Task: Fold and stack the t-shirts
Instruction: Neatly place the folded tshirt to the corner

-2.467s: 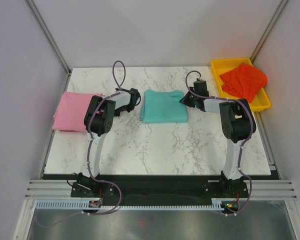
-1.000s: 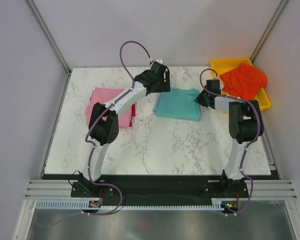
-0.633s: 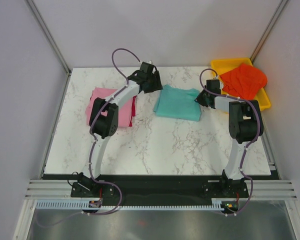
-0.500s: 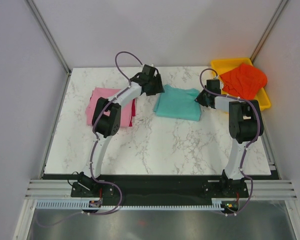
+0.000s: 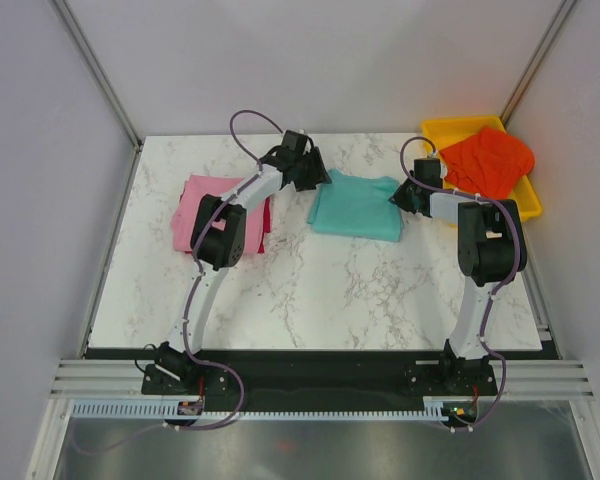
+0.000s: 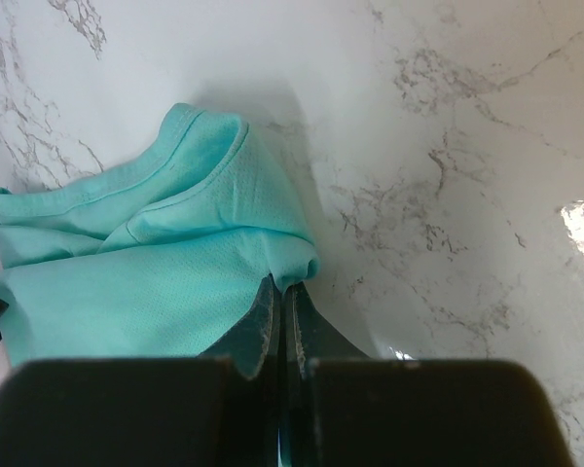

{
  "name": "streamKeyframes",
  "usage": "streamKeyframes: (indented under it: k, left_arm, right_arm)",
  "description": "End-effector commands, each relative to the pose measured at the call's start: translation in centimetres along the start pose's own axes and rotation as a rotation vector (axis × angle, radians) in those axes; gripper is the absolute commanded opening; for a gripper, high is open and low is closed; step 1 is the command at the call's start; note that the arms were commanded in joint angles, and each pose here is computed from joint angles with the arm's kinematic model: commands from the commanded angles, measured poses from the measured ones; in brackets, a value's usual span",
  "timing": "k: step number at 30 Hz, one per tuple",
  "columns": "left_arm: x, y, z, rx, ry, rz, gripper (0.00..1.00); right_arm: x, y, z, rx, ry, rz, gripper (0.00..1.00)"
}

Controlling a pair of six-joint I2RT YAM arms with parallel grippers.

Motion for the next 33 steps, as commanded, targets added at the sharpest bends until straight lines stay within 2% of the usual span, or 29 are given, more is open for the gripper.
streamKeyframes:
  k: [1,9,14,16,20,23,24,29,33]
  left_arm:
    - [1.8,0.3,-0.5,-0.072,0.033,-0.026,0.61]
    - [2.9,0.1,-0.9,-0.108,0.051,-0.045,0.50]
    - [2.9,-0.5,-1.4,-0.104,0.064,-0.057,0.48]
    - [2.9,-0.7,-1.6,-0.099,0.063,-0.060,0.44]
    - [3.1,-1.0,-1.7,-0.097,0.060,-0.066,0.13]
    - [3.1,-1.3,-1.6,-0.099,0.059,-0.084,0.07]
    - [3.0,-1.4,-1.5,-0.095,0.055,-0.086,0.02]
    - [1.8,-2.4,-0.8,-0.059,0.015,-0.120,0.02]
    - [-1.4,-3.7,0.4,-0.006,-0.068,-0.143,0.02]
  right_arm:
    - [0.9,-3.0,-3.1,-0.019,0.091,-0.093,0.00]
    - [1.1,-3.0,-3.1,-0.023,0.093,-0.094,0.00]
    - [1.1,-3.0,-3.1,-0.023,0.092,-0.092,0.00]
    - [1.2,-3.0,-3.1,-0.020,0.091,-0.093,0.00]
    - [1.2,-2.7,-3.4,-0.020,0.105,-0.069,0.00]
    - [1.1,-2.5,-3.2,-0.025,0.103,-0.062,0.00]
    - [1.0,-2.4,-3.1,-0.027,0.101,-0.057,0.00]
    - [0.1,-1.5,-2.5,-0.039,0.080,-0.026,0.00]
    - [-1.4,-1.2,-1.4,-0.055,0.036,-0.033,0.00]
Point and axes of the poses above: each gripper's point midway between its finger pads, its own x axis out along the fingers, its own y axis along the line the jaws close on, z = x × y, the point moved 1 cm from there along -x, back along the fingers, and after that the axes turned 7 degrees about -x, right-handed, at the moved point
